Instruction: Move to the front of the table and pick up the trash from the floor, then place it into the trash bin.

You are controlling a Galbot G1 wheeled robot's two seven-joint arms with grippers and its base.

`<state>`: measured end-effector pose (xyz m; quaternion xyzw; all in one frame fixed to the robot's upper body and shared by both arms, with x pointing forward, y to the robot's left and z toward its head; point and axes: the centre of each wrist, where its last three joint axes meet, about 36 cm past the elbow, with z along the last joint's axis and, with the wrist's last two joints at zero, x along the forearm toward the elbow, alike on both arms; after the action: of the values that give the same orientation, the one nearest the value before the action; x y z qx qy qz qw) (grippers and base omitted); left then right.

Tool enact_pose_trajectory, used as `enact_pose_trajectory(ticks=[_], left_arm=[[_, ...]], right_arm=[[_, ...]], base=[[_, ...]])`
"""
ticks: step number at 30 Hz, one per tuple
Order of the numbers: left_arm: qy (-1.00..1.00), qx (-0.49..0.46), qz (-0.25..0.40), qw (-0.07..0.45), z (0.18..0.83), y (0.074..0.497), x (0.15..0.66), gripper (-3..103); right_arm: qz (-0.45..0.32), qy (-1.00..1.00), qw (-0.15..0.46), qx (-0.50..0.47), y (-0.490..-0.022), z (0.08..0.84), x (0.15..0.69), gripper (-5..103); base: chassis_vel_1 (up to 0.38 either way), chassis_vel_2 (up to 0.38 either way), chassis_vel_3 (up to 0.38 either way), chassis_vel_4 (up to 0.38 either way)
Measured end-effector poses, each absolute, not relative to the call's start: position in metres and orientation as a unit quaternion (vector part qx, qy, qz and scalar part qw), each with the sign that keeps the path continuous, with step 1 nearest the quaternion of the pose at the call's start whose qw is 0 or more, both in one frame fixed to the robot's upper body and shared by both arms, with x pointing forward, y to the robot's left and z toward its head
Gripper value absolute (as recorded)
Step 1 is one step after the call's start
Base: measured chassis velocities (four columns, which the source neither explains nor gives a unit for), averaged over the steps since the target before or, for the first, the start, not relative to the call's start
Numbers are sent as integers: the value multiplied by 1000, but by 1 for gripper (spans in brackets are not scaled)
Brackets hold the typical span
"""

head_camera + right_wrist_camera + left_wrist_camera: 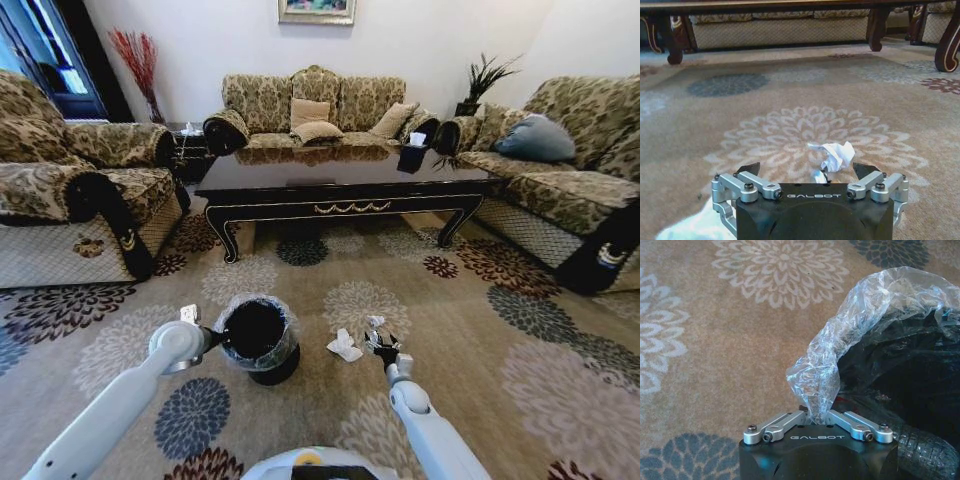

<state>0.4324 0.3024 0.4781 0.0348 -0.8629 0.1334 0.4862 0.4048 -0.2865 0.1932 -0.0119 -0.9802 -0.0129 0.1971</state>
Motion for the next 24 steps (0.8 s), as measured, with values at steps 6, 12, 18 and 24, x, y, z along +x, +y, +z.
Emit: enact_pose_trajectory(ticks=[6, 12, 18, 24], left_arm=[[-860, 32, 136, 491, 474, 298, 431, 0], [-860, 32, 132, 493, 473, 298, 431, 0], [-859, 33, 130, 493, 472, 298, 431, 0], [-859, 36, 126, 494, 471, 299, 430, 0]], right_arm=[[7, -977, 213, -14, -293, 178, 414, 100], [5, -975, 221, -18, -292, 171, 422, 100], [-29, -970, 240, -39, -293, 165, 428, 98], [-40, -967, 249, -46, -296, 164, 432, 82]], base=[[0, 0, 0, 0], [0, 0, 0, 0], [0, 0, 0, 0], [0, 0, 0, 0]])
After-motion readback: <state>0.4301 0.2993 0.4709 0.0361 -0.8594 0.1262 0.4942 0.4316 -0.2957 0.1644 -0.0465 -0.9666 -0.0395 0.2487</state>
